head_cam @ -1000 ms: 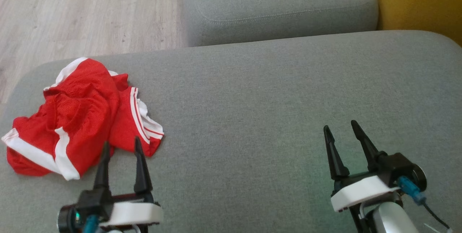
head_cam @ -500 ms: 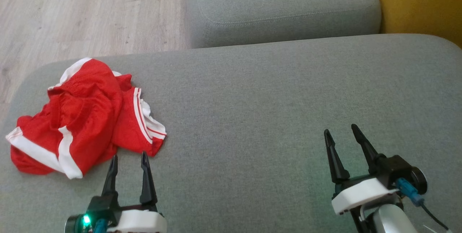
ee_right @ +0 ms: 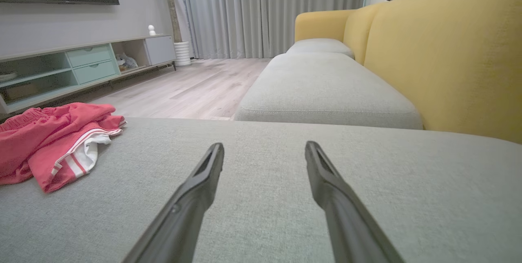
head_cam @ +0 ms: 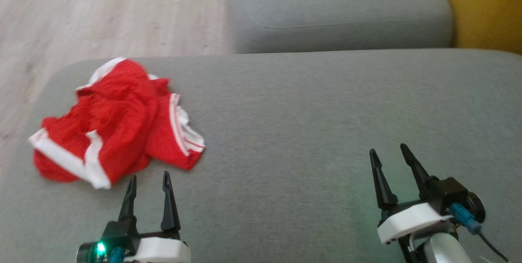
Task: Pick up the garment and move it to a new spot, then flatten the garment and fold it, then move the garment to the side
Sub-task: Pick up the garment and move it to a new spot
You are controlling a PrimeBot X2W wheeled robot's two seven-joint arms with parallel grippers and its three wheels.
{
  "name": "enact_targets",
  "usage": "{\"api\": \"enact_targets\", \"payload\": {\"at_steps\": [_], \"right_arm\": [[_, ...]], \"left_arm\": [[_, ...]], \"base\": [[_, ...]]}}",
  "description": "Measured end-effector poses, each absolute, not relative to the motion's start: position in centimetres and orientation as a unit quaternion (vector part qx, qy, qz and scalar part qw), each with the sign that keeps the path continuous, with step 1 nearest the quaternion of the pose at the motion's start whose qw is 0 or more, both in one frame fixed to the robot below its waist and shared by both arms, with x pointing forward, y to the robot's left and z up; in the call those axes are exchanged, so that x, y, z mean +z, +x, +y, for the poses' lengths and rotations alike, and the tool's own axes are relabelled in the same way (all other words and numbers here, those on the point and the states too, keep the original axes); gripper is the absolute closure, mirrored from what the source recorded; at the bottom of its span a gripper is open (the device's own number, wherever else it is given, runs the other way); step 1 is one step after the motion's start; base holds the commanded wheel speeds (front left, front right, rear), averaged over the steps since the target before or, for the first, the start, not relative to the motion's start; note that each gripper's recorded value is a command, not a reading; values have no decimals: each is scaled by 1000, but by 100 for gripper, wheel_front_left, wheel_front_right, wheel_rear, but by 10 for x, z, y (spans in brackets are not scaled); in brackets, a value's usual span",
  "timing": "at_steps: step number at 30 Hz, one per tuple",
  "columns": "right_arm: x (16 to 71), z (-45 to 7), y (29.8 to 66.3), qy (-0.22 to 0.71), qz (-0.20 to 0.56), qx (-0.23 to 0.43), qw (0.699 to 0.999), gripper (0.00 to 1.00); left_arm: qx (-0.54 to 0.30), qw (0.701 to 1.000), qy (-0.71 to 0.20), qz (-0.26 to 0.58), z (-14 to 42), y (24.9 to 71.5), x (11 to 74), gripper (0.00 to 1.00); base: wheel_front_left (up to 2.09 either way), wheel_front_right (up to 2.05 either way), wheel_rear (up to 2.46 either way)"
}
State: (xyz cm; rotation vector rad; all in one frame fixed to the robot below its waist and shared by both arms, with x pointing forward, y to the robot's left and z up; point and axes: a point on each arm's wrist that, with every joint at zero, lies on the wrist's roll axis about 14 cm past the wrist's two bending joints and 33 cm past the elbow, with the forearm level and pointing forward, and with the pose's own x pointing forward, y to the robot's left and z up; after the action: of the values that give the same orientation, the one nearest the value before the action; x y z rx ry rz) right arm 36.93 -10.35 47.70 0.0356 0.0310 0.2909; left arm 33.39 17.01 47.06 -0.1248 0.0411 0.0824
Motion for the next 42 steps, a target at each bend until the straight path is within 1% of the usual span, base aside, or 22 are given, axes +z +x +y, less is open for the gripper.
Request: {"api": "enact_targets", "payload": {"at_steps": [8, 17, 21, 24, 28, 31, 35, 38, 42], "right_arm": [[478, -52, 380, 14, 17, 219, 975, 0], [475, 14, 384, 11, 22, 311, 950, 0], [468, 33, 384, 12, 31, 336, 941, 0], [459, 37, 389, 5, 39, 342, 939, 0], [447, 39, 395, -3, 49, 345, 937, 0], [440, 40, 407, -14, 50, 344, 937, 0], [436, 36, 434, -28, 36, 339, 940, 0], [427, 23, 457, -45, 31, 330, 942, 0], [408, 8, 474, -56, 39, 324, 944, 0]], "left_arm": [[119, 991, -66, 13, 216, 305, 471, 0], [220, 973, -67, -1, 270, 262, 475, 0], [258, 965, -51, -12, 290, 247, 483, 0], [283, 958, -40, -25, 305, 244, 495, 0], [285, 957, -14, -47, 315, 256, 515, 0], [258, 963, 12, -82, 321, 286, 545, 0], [216, 968, 49, -118, 327, 335, 578, 0], [190, 974, 59, -105, 329, 373, 576, 0], [182, 981, 57, -42, 334, 410, 538, 0]], "base": [[0, 0, 0], [0, 0, 0], [0, 0, 0], [0, 0, 0], [0, 0, 0], [0, 0, 0], [0, 0, 0], [0, 0, 0], [0, 0, 0]]}}
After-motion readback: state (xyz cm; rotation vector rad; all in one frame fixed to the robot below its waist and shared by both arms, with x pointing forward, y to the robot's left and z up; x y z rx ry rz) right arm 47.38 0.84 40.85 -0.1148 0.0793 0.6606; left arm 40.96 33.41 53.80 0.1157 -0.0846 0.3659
